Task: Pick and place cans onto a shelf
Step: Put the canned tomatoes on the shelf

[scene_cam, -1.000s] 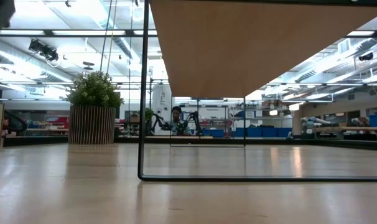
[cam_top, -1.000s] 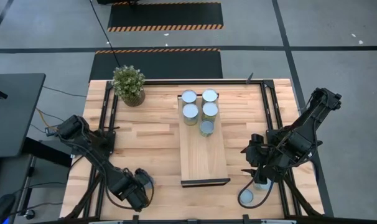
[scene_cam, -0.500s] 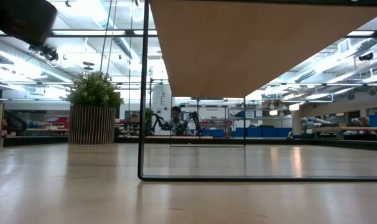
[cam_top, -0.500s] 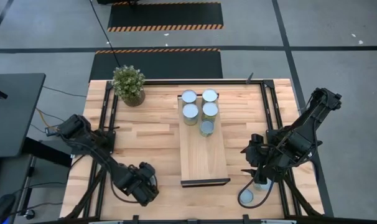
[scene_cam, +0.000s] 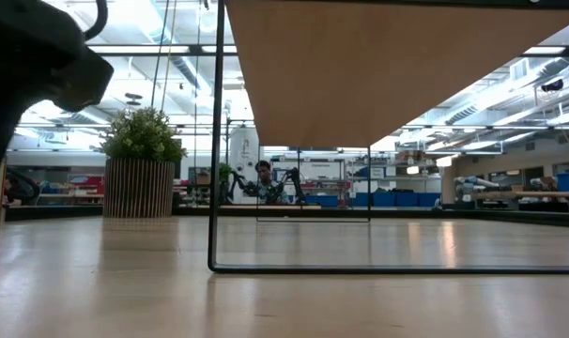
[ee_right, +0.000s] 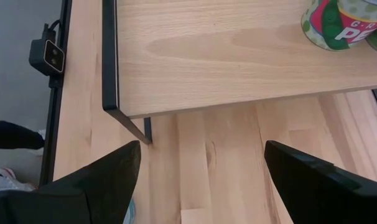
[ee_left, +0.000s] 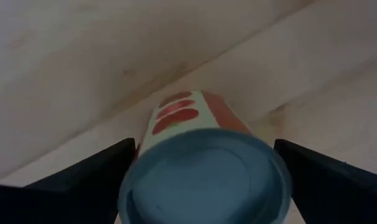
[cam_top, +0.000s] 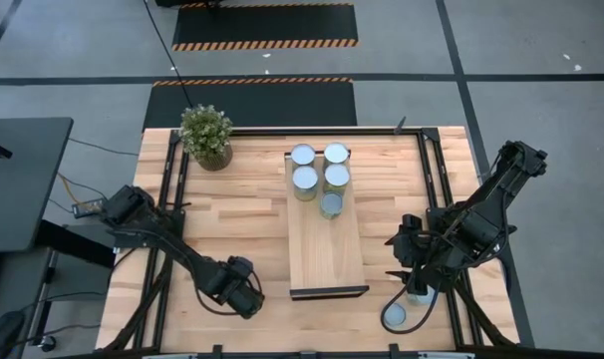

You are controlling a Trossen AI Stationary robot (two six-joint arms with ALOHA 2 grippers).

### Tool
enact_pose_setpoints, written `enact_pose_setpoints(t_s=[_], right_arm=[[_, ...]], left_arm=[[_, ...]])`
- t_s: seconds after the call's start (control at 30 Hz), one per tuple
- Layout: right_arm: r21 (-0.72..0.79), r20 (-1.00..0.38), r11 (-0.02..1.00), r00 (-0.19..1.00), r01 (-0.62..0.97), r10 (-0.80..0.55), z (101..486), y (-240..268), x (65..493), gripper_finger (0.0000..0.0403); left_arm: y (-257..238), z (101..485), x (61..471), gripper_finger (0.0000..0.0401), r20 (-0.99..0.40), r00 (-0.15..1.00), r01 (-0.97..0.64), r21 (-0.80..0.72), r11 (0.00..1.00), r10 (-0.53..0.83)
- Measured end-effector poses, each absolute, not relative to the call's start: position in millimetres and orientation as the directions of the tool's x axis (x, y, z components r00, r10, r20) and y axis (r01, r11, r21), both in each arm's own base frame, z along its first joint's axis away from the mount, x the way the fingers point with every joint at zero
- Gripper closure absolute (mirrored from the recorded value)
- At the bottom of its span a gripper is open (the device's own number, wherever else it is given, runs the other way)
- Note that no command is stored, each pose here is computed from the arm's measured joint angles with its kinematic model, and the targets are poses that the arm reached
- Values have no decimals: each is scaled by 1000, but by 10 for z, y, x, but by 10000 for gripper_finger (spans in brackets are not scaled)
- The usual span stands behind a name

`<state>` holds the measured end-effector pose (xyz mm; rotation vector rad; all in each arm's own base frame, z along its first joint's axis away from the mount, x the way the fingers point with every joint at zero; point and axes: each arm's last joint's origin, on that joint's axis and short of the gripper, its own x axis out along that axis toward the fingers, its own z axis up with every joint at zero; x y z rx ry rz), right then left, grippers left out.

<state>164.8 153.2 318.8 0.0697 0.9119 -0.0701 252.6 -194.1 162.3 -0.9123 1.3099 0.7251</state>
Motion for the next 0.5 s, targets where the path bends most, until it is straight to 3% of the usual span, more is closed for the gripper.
enact_pose_setpoints(t_s=[0.37,0.5], right_arm=[[21,-783,996,620,89,-38,3193,1532,1653,53],[13,-782,997,623,78,-39,3194,1533,1654,53]], left_arm=[[-1901,1626,2547,118,-991,91,-895,-125,428,-100],[-1820,1635,2611,118,-990,97,-837,-136,529,-101]])
